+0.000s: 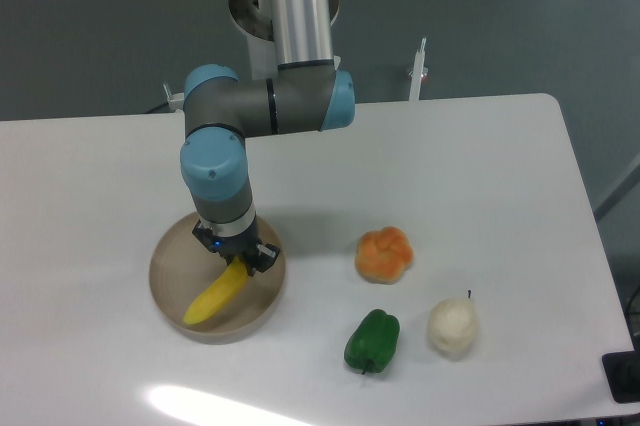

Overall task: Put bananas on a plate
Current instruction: 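Lower the banana onto the plate and open the gripper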

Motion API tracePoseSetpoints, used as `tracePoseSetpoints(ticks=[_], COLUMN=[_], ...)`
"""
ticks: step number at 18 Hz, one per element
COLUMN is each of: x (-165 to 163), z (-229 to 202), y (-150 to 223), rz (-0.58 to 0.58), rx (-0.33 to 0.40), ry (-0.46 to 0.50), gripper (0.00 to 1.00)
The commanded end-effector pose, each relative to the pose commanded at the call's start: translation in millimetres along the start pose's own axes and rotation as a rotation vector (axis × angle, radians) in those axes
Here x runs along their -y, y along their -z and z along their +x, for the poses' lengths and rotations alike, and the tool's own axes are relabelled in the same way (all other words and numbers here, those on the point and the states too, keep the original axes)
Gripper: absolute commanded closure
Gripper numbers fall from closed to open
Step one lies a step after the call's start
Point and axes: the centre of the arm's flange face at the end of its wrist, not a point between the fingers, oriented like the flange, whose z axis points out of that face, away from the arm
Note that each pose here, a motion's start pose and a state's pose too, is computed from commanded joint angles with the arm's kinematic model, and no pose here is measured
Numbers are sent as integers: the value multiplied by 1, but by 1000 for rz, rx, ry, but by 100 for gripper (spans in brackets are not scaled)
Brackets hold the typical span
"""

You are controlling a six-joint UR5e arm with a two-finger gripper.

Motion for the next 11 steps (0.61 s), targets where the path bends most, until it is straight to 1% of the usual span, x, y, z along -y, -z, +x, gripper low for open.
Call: tracePoseSetpoints(ticks=[11], x=[1], z=[5], y=[-17], rz=[-24], rx=[-11], ry=[-8], gripper=[70])
